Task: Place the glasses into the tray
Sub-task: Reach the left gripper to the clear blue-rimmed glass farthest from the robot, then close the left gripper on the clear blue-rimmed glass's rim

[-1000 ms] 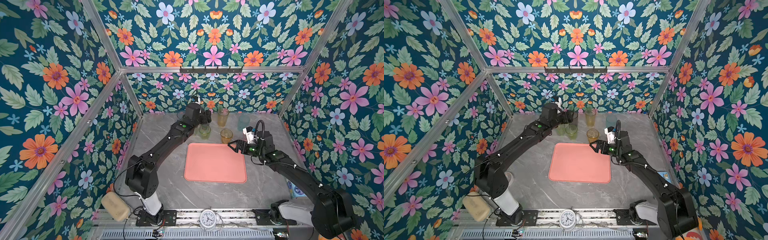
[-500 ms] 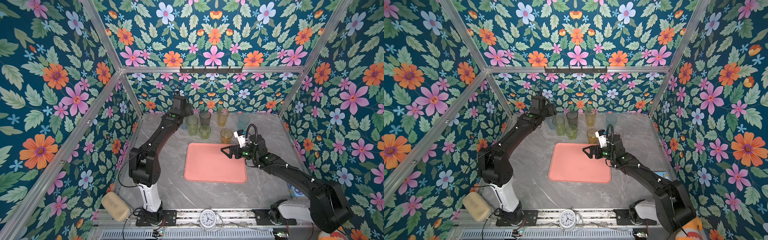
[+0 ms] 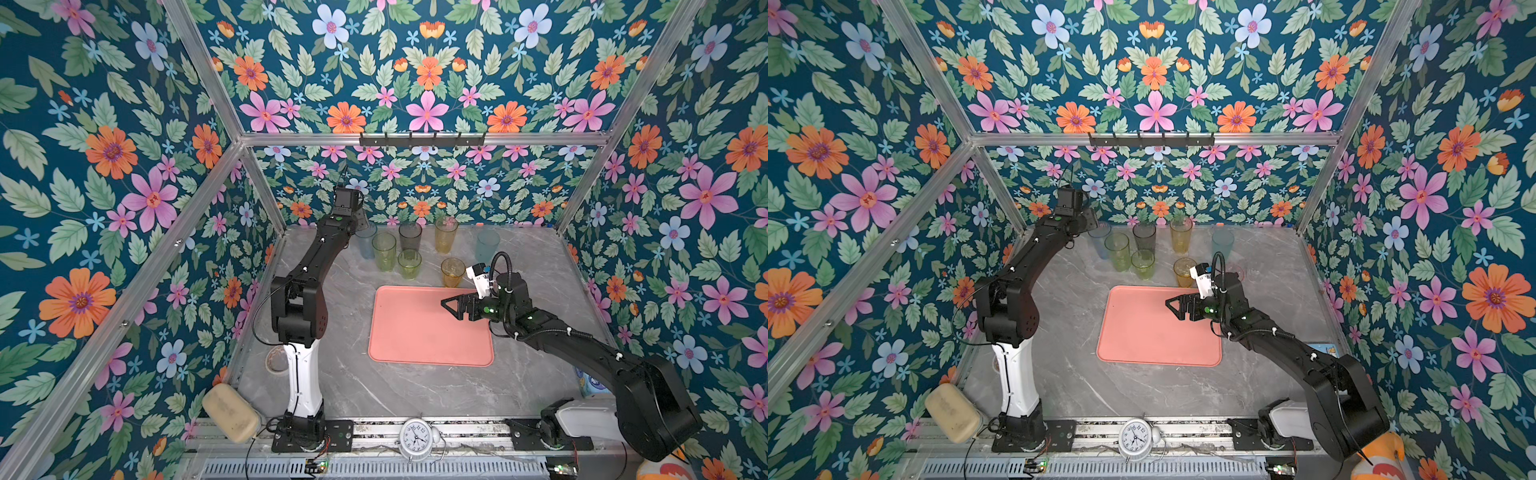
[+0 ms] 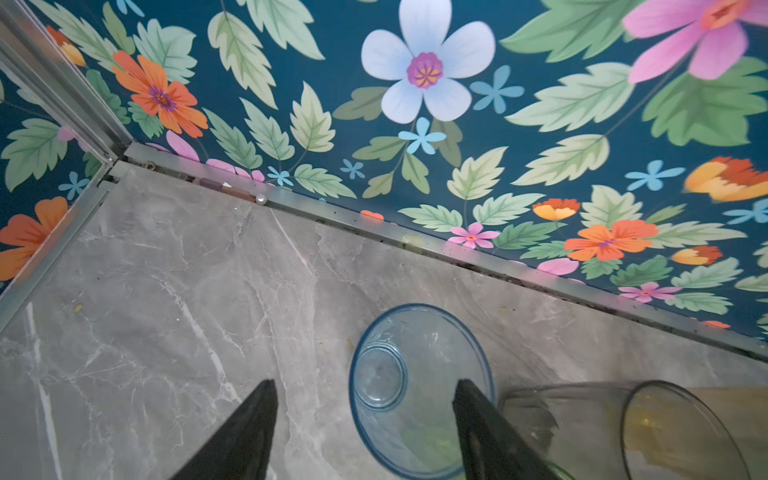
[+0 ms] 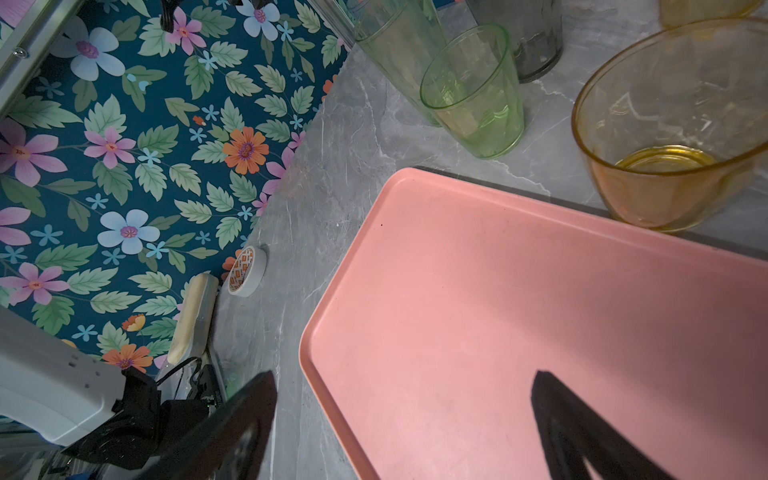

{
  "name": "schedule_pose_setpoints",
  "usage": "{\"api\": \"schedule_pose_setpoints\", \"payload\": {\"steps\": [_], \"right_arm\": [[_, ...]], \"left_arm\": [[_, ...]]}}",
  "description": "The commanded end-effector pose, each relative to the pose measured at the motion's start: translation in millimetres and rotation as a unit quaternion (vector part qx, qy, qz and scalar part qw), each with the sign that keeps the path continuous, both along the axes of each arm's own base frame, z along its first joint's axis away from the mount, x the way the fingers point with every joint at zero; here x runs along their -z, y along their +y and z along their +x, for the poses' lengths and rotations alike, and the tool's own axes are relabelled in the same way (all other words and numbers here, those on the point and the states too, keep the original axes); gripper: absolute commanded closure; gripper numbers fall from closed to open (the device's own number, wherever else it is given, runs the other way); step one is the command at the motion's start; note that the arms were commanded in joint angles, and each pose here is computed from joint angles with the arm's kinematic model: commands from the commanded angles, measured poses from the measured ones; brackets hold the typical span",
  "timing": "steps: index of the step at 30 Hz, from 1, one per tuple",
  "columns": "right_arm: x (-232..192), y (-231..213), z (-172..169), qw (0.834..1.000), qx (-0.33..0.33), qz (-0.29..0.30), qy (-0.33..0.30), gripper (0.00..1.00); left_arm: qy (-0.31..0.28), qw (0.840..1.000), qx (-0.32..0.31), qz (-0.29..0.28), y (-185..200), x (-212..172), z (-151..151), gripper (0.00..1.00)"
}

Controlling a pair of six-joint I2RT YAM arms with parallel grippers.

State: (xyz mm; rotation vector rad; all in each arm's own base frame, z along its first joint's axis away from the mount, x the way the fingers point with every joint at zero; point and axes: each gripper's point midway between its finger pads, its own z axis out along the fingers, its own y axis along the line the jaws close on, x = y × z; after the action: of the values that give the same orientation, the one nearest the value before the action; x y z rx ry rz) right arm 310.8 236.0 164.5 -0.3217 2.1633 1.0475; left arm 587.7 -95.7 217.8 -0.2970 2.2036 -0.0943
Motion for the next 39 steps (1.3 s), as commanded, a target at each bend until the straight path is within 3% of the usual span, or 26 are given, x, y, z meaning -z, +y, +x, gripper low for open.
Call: {"api": "schedule_pose_setpoints", "payload": {"steps": [1, 11, 30, 39], "right_arm": [[-3.2, -0.7, 6.9, 1.0, 0.008, -0.004, -0.017, 0.03], [1.4, -2.6, 8.7, 1.0, 0.015, -0.011, -0.01, 0.03], [4.8, -4.2, 10.0, 1.0, 0.02, -0.02, -0.003, 0.03], [7.7, -7.9, 11.3, 0.999, 0.027, -0.033, -0.004, 0.03]], "left_arm": [[0.011, 1.0, 0.005, 0.004, 3.6, 6.4, 2.0, 0.34], [0.039, 0.999, 0.015, 0.003, 4.4, 34.5, 15.8, 0.45], [0.062, 0.998, 0.02, 0.009, 5.4, 58.9, 26.1, 0.78], [0.062, 0.998, 0.025, 0.009, 4.8, 60.8, 27.7, 0.82]]}}
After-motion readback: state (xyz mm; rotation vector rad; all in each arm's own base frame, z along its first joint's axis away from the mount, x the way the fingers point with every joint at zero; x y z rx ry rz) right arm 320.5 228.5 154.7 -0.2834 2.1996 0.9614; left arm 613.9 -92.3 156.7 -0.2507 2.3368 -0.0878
